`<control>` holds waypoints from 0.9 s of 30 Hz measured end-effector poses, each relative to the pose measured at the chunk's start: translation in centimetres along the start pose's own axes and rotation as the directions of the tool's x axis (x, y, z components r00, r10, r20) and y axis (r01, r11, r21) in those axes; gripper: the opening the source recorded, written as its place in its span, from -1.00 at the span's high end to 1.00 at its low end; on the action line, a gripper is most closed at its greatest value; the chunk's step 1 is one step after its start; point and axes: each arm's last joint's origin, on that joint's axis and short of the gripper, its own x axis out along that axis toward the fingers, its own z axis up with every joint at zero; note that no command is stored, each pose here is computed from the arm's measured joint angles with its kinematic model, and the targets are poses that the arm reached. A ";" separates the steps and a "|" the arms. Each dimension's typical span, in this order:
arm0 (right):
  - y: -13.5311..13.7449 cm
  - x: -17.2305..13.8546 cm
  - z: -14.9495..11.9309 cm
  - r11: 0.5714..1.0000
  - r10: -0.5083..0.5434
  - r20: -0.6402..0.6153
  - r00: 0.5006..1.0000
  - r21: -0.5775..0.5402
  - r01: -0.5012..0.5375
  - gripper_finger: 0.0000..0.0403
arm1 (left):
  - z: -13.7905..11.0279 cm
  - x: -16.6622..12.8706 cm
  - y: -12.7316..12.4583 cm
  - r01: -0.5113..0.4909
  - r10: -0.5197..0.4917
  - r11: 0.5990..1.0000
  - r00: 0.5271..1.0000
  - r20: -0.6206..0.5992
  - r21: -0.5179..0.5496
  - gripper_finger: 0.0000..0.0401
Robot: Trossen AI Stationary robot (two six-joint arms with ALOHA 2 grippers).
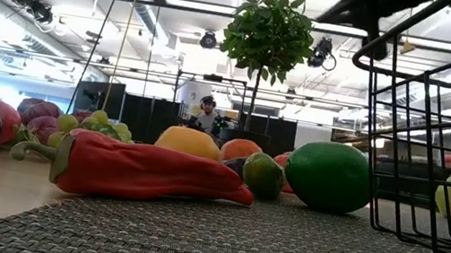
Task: Build produce basket
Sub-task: Put the green apple into the black wire basket
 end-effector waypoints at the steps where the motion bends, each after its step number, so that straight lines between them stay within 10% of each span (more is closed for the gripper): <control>1: 0.0 0.1 0.0 1.000 0.005 -0.008 1.000 -0.001 -0.005 0.92 | -0.2 0.0 0.1 -0.008 0.008 1.000 1.000 -0.018 0.005 -0.59; 17: -0.4 1.2 -0.8 0.994 0.057 -0.194 0.979 -0.077 -0.074 0.82 | -0.7 0.1 0.7 -0.132 0.129 0.989 0.990 -0.048 -0.065 -0.77; 23: -3.4 0.8 -2.3 0.972 -0.217 -0.381 0.899 -0.167 0.163 0.32 | -0.7 0.0 0.9 -0.170 0.168 0.981 0.985 -0.029 -0.096 -0.77; 27: -6.1 0.1 -2.8 0.866 -0.501 -0.414 0.760 -0.222 0.449 -0.12 | -0.6 0.0 1.0 -0.207 0.207 0.973 0.978 -0.009 -0.098 -0.77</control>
